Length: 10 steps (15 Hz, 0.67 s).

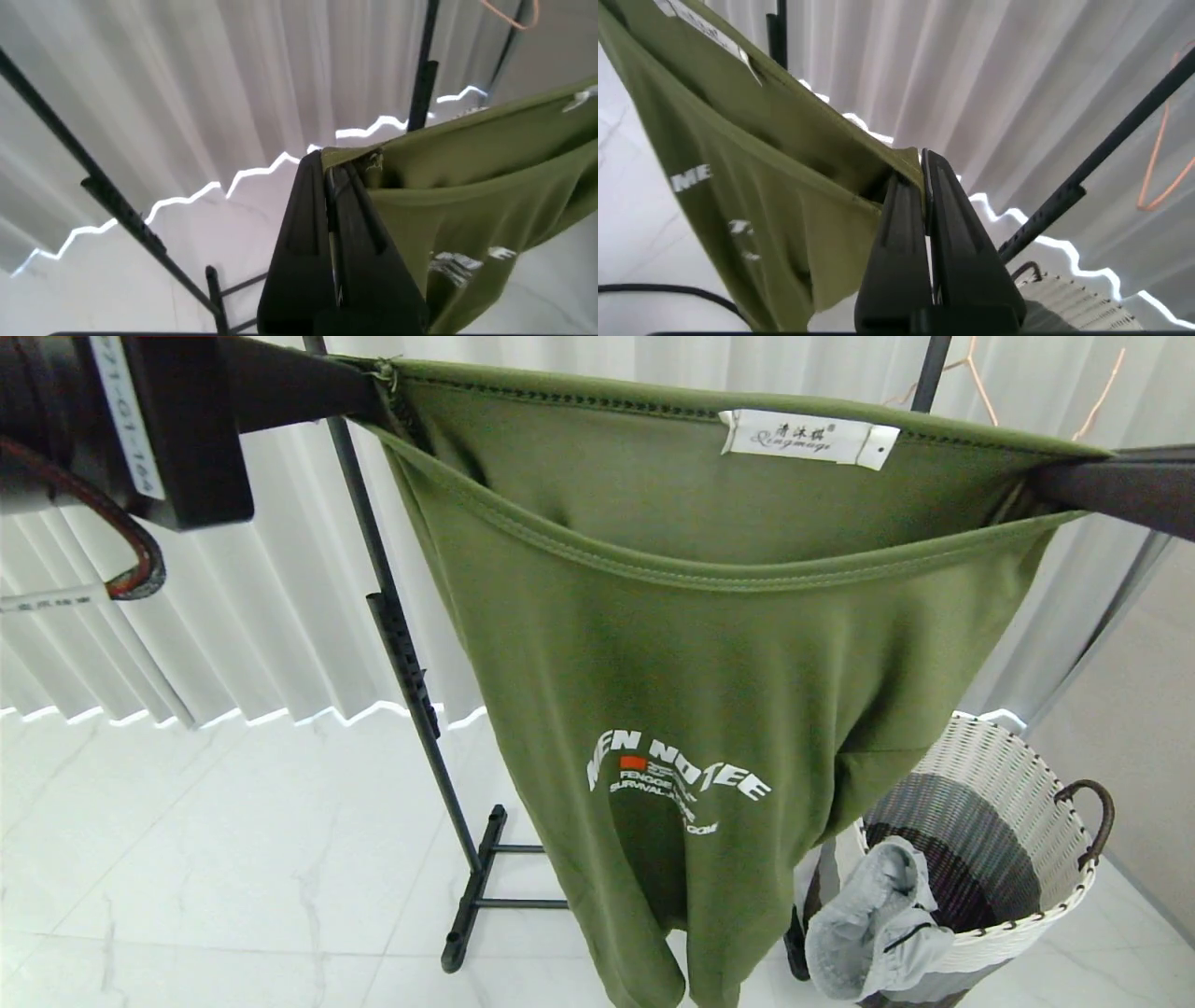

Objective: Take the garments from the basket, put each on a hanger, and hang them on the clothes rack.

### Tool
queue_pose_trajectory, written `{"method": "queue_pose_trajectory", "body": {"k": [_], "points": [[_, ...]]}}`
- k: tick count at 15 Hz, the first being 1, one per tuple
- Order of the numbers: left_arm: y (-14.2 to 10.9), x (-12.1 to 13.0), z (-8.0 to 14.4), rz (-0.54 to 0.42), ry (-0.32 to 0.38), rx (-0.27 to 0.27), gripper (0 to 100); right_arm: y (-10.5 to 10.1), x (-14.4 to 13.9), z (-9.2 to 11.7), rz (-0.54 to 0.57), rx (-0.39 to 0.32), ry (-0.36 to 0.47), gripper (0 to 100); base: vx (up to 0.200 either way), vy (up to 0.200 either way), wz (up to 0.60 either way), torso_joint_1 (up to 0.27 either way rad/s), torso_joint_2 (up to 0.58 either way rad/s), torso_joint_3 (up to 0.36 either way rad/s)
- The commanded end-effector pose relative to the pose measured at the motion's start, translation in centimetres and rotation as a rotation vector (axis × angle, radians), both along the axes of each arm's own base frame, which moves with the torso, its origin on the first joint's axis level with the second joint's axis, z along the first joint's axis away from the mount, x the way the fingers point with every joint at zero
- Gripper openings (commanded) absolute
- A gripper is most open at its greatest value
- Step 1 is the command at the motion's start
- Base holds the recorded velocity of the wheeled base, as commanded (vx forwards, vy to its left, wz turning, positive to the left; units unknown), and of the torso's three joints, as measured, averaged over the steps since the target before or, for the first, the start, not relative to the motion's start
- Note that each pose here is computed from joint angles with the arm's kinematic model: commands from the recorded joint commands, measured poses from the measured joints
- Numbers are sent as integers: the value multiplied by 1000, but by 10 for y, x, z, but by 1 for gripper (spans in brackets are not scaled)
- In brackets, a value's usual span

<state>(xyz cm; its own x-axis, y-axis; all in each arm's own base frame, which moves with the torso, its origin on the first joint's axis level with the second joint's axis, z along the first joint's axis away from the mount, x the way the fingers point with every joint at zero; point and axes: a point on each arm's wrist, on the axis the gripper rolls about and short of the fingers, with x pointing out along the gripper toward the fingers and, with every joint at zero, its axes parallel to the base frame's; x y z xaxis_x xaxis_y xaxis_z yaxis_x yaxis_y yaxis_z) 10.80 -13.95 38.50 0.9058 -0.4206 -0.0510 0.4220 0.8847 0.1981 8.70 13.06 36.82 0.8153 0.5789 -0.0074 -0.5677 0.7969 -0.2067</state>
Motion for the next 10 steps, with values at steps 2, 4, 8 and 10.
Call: {"method": "queue_pose_trajectory", "body": {"k": [2,4,8,10], "points": [[-11,-17,10,-114,-22,-22,0,-18,-11,6,0,-4,-39,0,0,0,0,0,0,0],[-15,-15,12,-114,-25,-26,0,-32,-20,10,6,-31,-30,0,0,0,0,0,0,0],[-26,-9,24,-109,-40,-58,0,-53,-46,7,150,-116,13,0,0,0,0,0,0,0],[-35,-5,28,-109,-44,-70,0,-49,-55,3,262,-139,24,0,0,0,0,0,0,0]]}}
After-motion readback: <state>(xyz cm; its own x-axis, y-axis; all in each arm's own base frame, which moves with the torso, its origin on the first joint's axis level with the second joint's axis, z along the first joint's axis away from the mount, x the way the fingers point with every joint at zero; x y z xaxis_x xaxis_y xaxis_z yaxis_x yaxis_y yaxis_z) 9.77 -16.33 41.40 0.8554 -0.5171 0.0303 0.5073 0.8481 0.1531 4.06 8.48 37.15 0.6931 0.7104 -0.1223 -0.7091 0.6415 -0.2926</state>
